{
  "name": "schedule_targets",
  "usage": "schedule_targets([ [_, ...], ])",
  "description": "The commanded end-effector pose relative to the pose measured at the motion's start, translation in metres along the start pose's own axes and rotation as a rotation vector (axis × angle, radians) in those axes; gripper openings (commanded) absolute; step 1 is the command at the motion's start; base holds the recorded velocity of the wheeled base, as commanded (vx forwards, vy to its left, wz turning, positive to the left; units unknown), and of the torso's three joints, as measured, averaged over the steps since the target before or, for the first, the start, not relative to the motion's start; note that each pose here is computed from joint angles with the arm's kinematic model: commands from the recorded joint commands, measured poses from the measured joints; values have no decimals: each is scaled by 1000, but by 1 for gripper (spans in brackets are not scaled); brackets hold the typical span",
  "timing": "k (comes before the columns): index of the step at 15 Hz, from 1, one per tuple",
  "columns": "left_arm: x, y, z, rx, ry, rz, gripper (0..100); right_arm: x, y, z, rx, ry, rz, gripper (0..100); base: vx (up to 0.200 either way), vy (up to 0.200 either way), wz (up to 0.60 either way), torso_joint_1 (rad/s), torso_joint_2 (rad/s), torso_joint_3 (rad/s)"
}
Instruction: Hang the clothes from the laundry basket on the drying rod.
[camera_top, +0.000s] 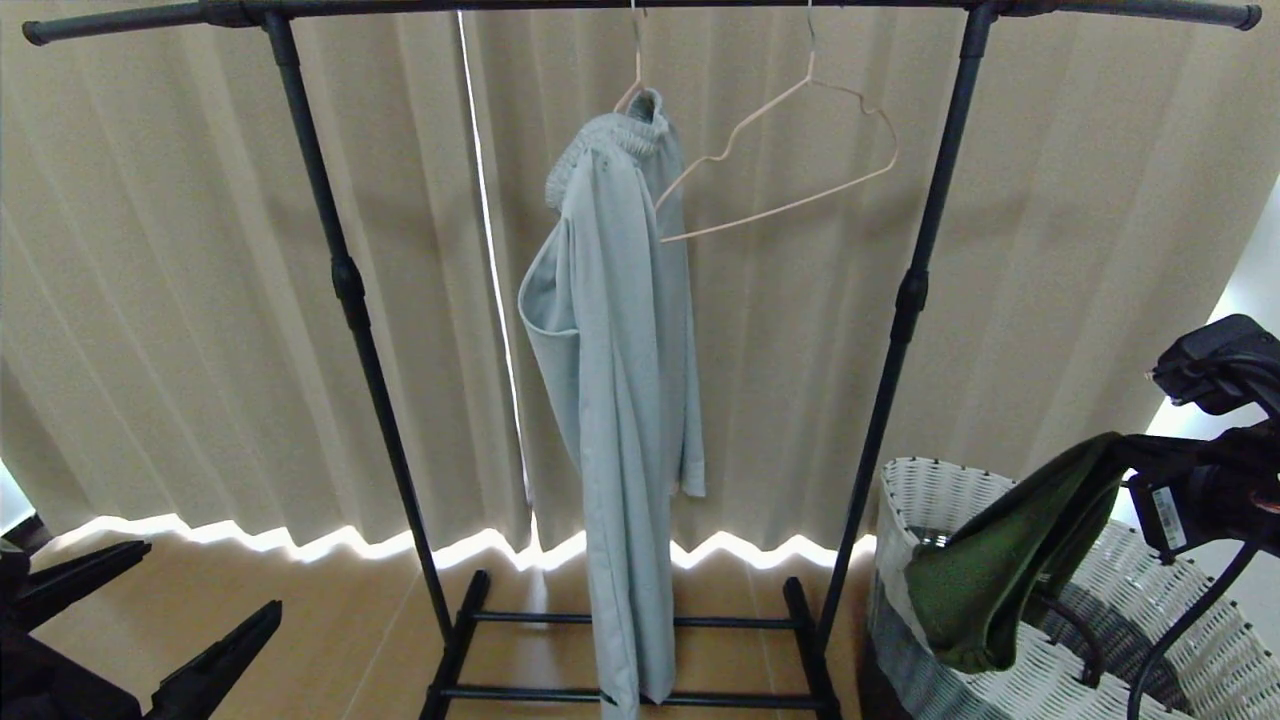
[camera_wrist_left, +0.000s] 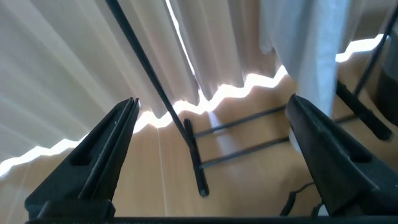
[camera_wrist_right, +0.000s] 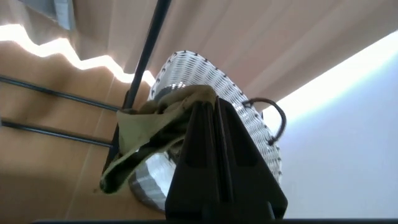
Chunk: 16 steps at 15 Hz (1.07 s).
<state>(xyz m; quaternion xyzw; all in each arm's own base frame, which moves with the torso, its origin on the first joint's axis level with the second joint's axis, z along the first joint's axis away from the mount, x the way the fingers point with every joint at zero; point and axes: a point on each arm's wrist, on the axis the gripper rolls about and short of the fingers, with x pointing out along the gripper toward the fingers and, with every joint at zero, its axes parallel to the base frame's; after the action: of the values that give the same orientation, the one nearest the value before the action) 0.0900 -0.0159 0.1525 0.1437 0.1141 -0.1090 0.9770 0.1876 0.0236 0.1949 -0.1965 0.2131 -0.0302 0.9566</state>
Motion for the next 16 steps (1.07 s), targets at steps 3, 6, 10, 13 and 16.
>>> schedule_targets([
  [3, 0, -1, -2, -1, 8, -3, 100, 1, 1, 1, 0, -9, 27, 0, 0, 0, 0, 0, 0, 0],
  [6, 0, -1, -2, -2, 8, -3, 100, 1, 1, 1, -1, -8, 27, 0, 0, 0, 0, 0, 0, 0],
  [10, 0, -1, -2, -3, 6, -4, 100, 4, 1, 2, 1, -15, 25, 0, 0, 0, 0, 0, 0, 0],
  [13, 1, -3, 1, 1, -12, -53, 100, 3, 3, 5, 0, -30, 37, 0, 0, 0, 0, 0, 0, 0],
  [16, 6, -14, 15, 35, -75, -268, 100, -5, 13, 24, 53, -122, 143, 0, 0, 0, 0, 0, 0, 0],
])
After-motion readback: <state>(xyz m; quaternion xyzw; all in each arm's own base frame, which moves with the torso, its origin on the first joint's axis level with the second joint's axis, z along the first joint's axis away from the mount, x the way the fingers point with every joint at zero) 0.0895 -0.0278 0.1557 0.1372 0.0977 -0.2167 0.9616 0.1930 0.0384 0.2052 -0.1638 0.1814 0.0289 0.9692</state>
